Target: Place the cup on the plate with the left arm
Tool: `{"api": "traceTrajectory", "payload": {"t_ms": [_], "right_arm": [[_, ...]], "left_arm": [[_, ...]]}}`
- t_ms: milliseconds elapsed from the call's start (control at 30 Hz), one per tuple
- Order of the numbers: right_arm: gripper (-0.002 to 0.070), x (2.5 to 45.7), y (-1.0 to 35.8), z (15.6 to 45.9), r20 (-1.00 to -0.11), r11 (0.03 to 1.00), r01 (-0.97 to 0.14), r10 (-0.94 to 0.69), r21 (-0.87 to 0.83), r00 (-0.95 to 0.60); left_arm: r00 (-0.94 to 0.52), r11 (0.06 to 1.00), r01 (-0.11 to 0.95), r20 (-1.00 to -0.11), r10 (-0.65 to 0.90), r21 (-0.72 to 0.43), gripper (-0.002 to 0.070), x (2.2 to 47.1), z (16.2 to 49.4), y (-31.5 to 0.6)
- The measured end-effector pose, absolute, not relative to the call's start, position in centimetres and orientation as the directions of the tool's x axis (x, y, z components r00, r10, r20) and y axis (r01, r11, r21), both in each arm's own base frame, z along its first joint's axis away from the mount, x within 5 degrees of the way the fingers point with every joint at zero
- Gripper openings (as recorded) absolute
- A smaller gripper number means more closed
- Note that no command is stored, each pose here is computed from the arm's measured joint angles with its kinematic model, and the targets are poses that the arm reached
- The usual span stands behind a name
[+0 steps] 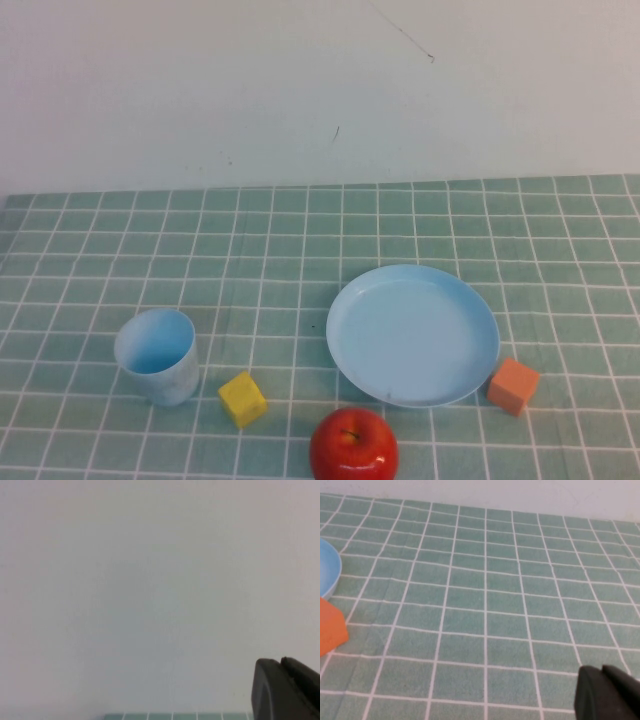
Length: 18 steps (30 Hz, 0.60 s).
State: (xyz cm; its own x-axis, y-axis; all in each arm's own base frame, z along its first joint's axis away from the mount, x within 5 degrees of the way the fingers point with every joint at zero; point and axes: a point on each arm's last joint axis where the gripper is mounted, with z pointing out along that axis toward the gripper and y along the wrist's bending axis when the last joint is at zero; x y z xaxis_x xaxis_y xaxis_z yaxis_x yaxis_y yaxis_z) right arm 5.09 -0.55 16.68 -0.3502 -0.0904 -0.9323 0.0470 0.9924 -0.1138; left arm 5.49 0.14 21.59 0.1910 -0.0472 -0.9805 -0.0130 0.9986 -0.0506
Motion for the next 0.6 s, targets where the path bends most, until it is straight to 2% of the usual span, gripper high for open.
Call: {"api": "traceTrajectory", "payload": {"t_ms": [233,333,400,500,600], "right_arm": [[-0.0002,5.1,-0.5,16.7,-0.933,0.993,0.049,-0.085,-0.109,-0.350],[-0.0002,5.1,-0.5,16.7,-0.933,0.993,0.049,-0.084,-0.108,-0.350],[-0.0002,5.1,-0.5,16.7,-0.933,0.993,0.049,-0.084,-0.108,-0.350],[-0.0002,5.1,-0.5,16.7,-0.933,0.993,0.049,-0.084,-0.108,-0.350],[-0.0002,5.1,-0.5,16.7,-0.933,0.993,0.049,-0.084,-0.108,-0.350]], "left_arm": [[0.379,0.998,-0.005,-0.924,-0.053,-0.059,-0.0003,5.0,23.3,0.2],[0.431,0.994,0.002,-0.897,-0.099,-0.109,-0.0003,4.8,23.8,0.3],[0.432,0.985,0.013,-0.887,-0.162,-0.174,-0.0003,4.7,23.9,0.5],[0.359,0.963,0.039,-0.896,-0.264,-0.268,-0.0003,4.6,25.4,0.5],[0.322,0.968,0.052,-0.913,-0.251,-0.247,-0.0003,4.0,28.4,0.2]]}}
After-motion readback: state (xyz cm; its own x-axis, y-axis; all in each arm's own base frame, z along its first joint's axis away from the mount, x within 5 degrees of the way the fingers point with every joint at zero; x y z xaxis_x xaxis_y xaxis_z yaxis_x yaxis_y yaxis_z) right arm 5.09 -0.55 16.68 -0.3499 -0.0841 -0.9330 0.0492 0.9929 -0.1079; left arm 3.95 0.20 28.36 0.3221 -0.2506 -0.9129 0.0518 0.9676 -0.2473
